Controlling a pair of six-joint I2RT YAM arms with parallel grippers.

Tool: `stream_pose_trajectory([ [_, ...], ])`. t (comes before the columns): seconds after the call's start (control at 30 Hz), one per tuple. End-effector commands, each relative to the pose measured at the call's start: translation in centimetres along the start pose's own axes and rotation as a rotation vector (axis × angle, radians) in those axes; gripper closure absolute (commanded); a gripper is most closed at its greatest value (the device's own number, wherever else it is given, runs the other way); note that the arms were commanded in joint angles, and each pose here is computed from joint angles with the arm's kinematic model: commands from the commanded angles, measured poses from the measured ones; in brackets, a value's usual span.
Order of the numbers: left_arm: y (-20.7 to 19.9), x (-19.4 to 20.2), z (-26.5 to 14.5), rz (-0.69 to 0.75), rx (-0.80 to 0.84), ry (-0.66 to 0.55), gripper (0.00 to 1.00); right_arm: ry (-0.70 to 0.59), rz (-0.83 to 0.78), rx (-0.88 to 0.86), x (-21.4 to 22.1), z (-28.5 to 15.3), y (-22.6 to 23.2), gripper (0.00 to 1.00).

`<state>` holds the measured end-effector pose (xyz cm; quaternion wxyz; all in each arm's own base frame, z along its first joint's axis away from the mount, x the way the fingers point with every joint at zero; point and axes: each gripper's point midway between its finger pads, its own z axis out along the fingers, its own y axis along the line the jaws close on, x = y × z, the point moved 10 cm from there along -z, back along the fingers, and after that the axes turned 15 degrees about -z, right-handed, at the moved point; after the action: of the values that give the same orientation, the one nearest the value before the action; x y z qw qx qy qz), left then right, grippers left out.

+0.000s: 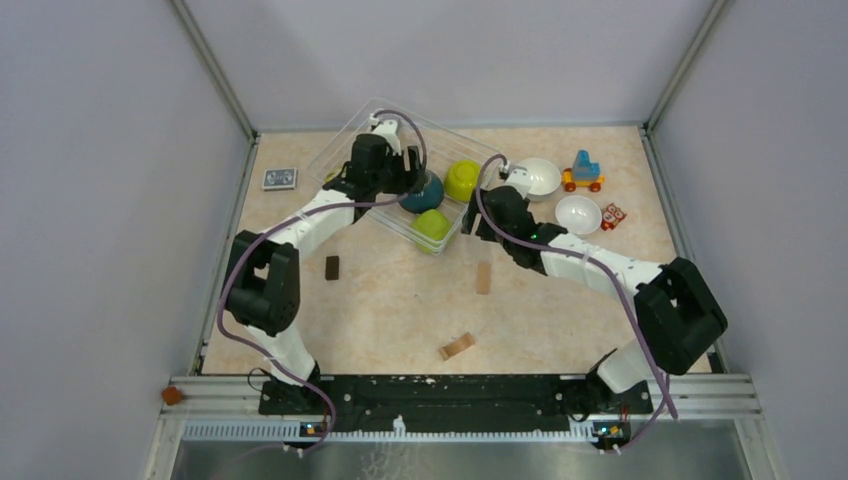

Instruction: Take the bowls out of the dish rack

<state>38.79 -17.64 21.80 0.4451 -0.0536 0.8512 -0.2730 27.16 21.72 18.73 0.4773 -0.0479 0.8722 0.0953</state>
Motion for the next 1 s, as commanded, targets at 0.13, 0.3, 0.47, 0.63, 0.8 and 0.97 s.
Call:
stream_pose_trajectory([
  [0.13, -0.8, -0.8, 0.7, 0.027, 0.049, -0.017, 0.20, -0.058, 0.099, -0.020, -3.3, 1.3, 2.2, 0.27],
  [0.3, -0.8, -0.8, 0.5, 0.026, 0.045, -0.012, 0.20, -0.016, 0.126, -0.010, -3.0, 2.4, 2.8, 0.30],
  [0.47, -0.8, -1.1, -0.4, 0.024, 0.022, -0.040, 0.20, 0.021, 0.130, 0.016, -2.6, 3.6, 3.2, 0.37],
  [0.63, -0.8, -1.9, -1.9, 0.029, -0.009, -0.136, 0.17, 0.047, 0.122, 0.022, -2.5, 4.4, 3.5, 0.61],
  [0.8, -0.6, -2.2, -3.4, 0.044, -0.027, -0.213, 0.17, 0.035, 0.089, 0.039, -2.8, 3.4, 2.9, 1.00],
  [0.97, -0.3, -2.3, -3.9, 0.065, -0.050, -0.241, 0.16, 0.010, 0.068, 0.043, -2.5, 1.7, 1.8, 1.00],
])
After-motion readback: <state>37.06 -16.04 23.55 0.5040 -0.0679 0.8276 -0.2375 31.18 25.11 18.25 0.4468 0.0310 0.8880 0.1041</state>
